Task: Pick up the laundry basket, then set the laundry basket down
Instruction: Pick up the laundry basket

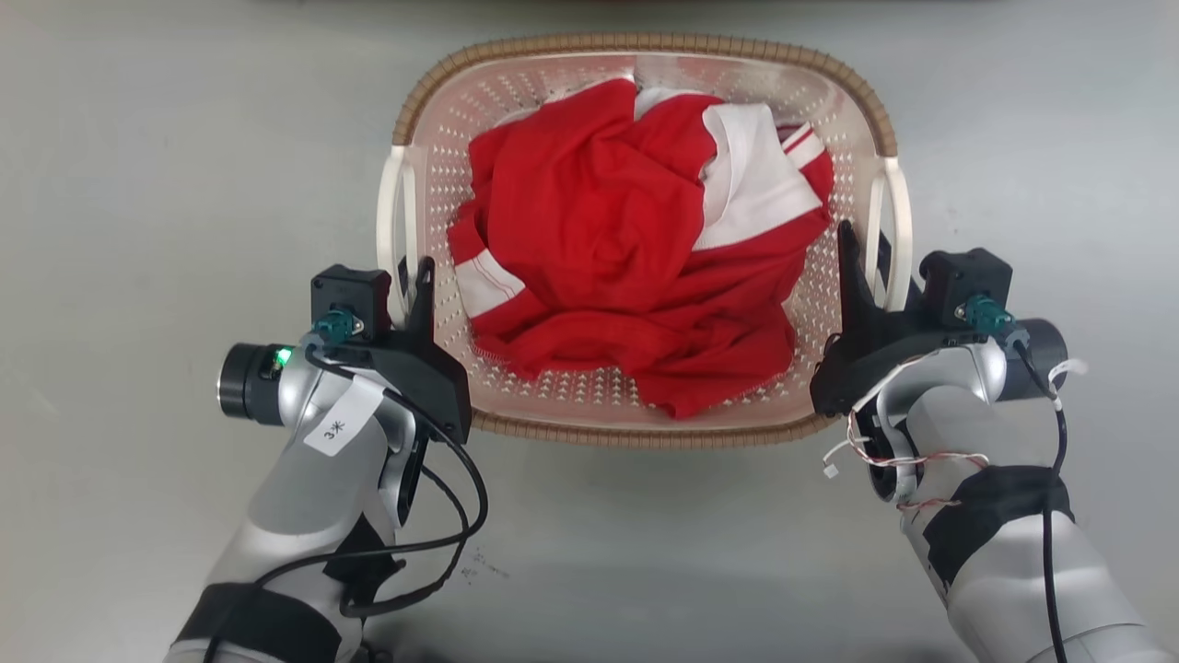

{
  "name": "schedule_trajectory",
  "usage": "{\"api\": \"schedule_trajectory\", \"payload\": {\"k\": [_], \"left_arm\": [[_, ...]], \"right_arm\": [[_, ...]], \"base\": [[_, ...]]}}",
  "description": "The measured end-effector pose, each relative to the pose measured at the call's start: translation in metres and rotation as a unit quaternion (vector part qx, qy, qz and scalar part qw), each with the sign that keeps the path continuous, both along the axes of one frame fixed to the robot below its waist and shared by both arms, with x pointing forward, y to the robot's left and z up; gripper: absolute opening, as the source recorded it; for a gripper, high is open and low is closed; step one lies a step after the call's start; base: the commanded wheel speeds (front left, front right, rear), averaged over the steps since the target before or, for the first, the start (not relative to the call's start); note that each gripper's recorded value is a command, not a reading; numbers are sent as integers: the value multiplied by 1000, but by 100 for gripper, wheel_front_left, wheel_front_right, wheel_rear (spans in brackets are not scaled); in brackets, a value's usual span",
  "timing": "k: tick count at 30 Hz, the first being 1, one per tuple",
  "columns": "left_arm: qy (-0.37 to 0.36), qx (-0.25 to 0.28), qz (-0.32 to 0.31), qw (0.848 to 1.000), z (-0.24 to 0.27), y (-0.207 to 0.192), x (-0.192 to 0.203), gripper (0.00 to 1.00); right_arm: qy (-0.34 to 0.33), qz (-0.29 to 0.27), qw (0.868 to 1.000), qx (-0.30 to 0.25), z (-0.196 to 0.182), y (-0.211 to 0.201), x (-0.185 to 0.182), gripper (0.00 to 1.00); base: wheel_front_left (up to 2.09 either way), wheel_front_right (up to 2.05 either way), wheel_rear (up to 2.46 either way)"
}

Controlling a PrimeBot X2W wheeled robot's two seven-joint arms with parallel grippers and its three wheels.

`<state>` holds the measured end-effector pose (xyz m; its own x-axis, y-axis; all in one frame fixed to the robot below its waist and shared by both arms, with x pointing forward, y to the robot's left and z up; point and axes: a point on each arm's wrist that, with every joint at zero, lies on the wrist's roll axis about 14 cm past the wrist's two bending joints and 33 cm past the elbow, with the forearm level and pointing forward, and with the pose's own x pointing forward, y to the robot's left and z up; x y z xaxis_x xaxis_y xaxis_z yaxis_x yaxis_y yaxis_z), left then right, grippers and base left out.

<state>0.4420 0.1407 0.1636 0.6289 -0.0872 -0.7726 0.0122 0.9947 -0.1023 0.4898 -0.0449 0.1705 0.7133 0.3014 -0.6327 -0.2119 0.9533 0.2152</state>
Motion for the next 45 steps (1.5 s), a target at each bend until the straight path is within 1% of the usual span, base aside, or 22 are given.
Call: {"api": "schedule_trajectory", "payload": {"k": [11, 26, 39, 45], "left_arm": [[-9, -12, -1, 1000, 34, -8, -20, 0], [-25, -16, 0, 1000, 83, -9, -53, 0], [-12, -15, -10, 1000, 107, -12, -104, 0], [1, -20, -6, 1000, 112, -14, -133, 0]], "right_arm": [[12, -6, 1000, -8, 31, -7, -22, 0], [7, 3, 1000, 0, 87, 2, -53, 0], [36, 9, 999, 5, 118, 5, -105, 0], [58, 8, 998, 6, 124, 5, -138, 0]], "base": [[0, 0, 0], [0, 0, 0], [0, 0, 0], [0, 0, 0]]}}
